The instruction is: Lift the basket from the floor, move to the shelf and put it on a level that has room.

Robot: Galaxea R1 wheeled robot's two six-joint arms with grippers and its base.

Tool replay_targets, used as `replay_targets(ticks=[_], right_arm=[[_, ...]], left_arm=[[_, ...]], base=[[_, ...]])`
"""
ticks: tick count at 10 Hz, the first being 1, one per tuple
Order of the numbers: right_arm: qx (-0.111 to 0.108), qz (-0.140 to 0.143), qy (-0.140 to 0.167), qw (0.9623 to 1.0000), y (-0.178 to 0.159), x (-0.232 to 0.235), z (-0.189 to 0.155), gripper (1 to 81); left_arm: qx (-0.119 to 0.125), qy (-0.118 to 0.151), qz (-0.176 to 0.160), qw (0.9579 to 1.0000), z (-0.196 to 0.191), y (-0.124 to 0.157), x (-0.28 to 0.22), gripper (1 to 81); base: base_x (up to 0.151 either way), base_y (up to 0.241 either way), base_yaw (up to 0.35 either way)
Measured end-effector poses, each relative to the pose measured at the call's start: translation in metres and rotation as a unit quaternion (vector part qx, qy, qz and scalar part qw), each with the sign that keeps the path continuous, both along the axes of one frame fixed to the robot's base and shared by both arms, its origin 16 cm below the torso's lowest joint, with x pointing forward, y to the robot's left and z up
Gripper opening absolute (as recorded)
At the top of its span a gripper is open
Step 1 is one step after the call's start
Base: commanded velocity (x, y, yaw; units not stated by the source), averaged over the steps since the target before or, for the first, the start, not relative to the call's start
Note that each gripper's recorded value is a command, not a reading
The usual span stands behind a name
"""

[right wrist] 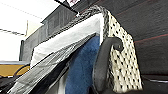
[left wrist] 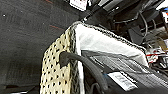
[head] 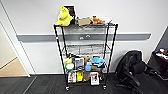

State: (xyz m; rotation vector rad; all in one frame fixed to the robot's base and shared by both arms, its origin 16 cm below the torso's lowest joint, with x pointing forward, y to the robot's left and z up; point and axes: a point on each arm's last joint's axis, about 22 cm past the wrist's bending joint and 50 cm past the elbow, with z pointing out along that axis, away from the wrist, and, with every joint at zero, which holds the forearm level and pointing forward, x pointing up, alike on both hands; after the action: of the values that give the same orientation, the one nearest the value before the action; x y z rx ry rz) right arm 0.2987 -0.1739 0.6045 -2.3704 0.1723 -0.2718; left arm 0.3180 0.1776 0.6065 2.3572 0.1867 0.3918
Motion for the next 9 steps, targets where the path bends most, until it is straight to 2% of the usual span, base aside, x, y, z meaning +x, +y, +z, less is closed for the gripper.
replay_targets(ticks=[9], right_arm=[[0.002,0.001,0.003,1.0000,0.0053,-0.0036,-0.0020,1.0]], left_arm=[[-0.004,-0.001,-0.002,1.0000,0.0080,0.0047,-0.0035,1.0]], base=[[0.098,0.000,0.000]])
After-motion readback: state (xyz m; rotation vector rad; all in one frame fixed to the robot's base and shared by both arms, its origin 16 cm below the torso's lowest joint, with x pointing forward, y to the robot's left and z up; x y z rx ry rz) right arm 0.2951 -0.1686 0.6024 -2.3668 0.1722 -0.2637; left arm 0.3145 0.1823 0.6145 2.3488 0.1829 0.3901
